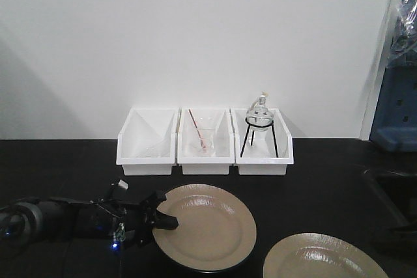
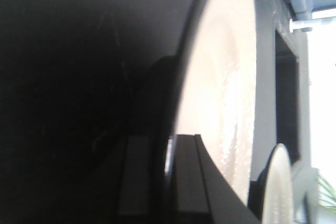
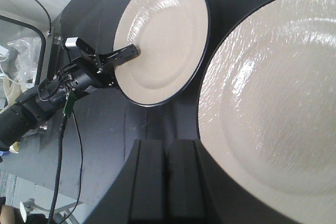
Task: Arrange circular plates on left workspace
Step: 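Push the plate nearest the left gripper toward the middle with the left gripper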
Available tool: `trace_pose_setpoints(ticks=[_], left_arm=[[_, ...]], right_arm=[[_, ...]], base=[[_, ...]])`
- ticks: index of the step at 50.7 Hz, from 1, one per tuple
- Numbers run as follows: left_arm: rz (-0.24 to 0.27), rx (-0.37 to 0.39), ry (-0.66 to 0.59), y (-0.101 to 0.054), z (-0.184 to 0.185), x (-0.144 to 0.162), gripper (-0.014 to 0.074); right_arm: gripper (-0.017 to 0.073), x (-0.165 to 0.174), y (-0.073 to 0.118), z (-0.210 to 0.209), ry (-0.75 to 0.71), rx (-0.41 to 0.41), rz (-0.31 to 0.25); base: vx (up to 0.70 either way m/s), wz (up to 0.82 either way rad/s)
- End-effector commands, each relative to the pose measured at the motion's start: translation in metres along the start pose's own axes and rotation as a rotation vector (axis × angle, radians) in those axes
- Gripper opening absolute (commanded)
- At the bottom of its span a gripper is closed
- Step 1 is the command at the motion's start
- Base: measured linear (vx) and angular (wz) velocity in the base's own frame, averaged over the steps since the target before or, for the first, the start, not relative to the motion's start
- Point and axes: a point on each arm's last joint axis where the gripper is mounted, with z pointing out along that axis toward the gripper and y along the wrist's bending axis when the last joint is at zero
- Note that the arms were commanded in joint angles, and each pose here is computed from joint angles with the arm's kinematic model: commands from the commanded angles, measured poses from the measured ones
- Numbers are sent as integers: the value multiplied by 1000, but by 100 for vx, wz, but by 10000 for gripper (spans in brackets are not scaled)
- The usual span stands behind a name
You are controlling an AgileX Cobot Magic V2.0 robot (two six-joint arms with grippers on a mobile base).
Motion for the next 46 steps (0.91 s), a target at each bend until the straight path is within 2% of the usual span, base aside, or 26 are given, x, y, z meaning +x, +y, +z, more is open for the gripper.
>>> trace_pose_setpoints(ticks=[1, 11, 16, 20, 25, 31, 38, 46], left_arm=[[73, 113, -70, -46, -19, -14, 156], [153, 105, -75, -45, -21, -16, 398], [159, 96, -94, -39, -26, -22, 498], [164, 90, -107, -33, -33, -28, 540], [168, 93, -106, -26, -45, -35, 552], [157, 144, -85, -17, -66, -44, 552], [134, 207, -74, -3, -92, -55, 545], [124, 251, -62, 4, -109, -60, 536]], right_arm=[[-1, -7, 15, -8, -55, -54, -31], [-1, -7, 15, -8, -55, -54, -31], [-1, -7, 15, -8, -56, -52, -31], [-1, -7, 14, -8, -55, -51, -39], [-1, -8, 14, -8, -60, -44, -79], [2, -9, 10, -8, -78, 2, -150], [4, -12, 6, -9, -104, 54, -151], [6, -12, 5, -9, -102, 61, -150]], base=[[0, 0], [0, 0], [0, 0], [0, 0], [0, 0], [0, 0], [0, 0], [0, 0]])
